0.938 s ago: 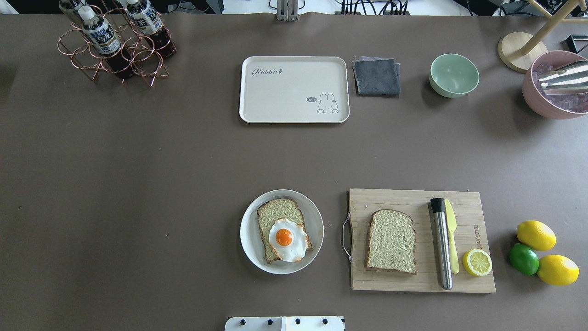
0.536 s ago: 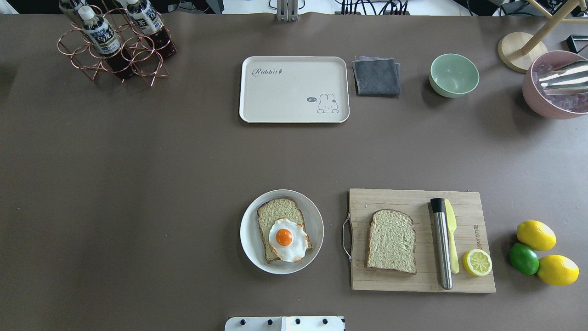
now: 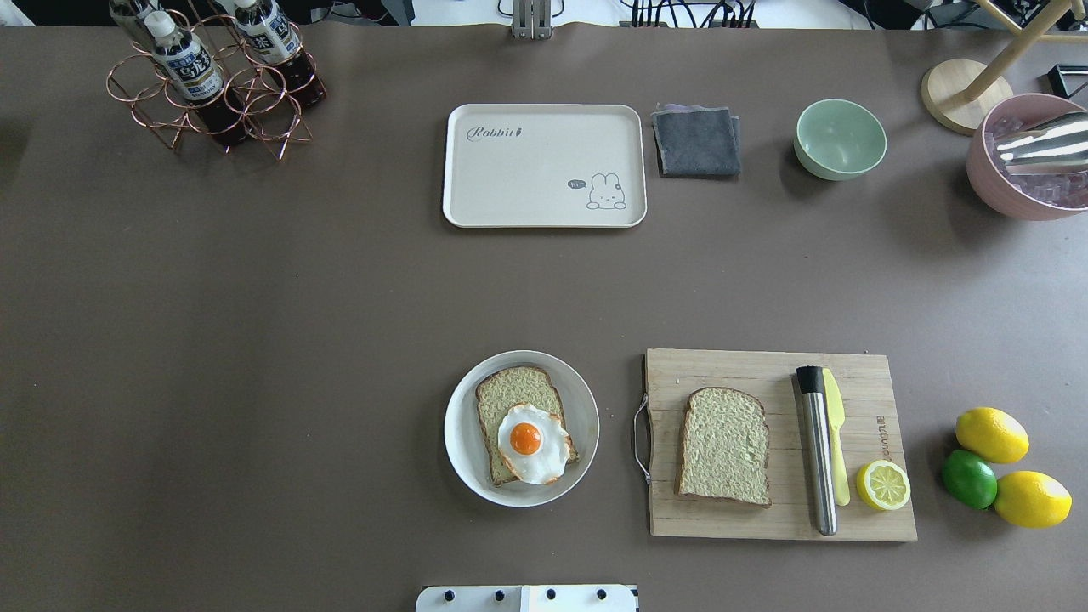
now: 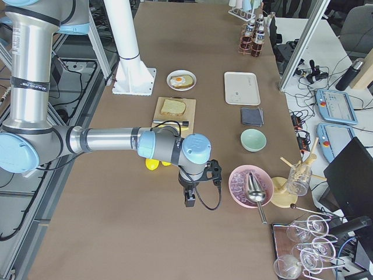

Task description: Make sandwich and place on tray

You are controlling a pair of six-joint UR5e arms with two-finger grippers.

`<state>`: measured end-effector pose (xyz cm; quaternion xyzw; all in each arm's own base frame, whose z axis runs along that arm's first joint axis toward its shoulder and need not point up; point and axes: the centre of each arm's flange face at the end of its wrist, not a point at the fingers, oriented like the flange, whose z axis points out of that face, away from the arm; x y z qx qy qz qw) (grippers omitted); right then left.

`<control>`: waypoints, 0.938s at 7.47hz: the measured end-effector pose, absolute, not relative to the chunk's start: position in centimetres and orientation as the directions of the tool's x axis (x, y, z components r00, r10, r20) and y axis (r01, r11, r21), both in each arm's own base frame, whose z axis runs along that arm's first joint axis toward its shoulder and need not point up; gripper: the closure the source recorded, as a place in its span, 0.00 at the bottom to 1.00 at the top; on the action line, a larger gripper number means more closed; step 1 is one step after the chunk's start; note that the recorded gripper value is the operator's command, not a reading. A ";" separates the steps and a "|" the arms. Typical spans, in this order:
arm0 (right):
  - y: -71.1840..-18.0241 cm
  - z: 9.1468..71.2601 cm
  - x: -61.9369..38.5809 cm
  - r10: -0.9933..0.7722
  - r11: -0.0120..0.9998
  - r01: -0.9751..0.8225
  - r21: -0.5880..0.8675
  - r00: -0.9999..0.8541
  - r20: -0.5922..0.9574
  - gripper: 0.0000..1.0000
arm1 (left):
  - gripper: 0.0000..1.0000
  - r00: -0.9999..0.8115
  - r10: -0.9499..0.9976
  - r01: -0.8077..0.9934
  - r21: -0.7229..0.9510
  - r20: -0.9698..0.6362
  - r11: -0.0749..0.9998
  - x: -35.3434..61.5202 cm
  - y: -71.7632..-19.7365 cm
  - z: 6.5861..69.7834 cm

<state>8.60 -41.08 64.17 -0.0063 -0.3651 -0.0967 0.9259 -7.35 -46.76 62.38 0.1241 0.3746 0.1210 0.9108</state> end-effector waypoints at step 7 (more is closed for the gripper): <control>-41.2 64.3 8.6 -0.172 0.981 0.183 0.056 0.715 0.678 0.00 | 0.03 0.690 0.318 -0.128 0.323 -0.650 0.938 -7.3 -47.0 62.1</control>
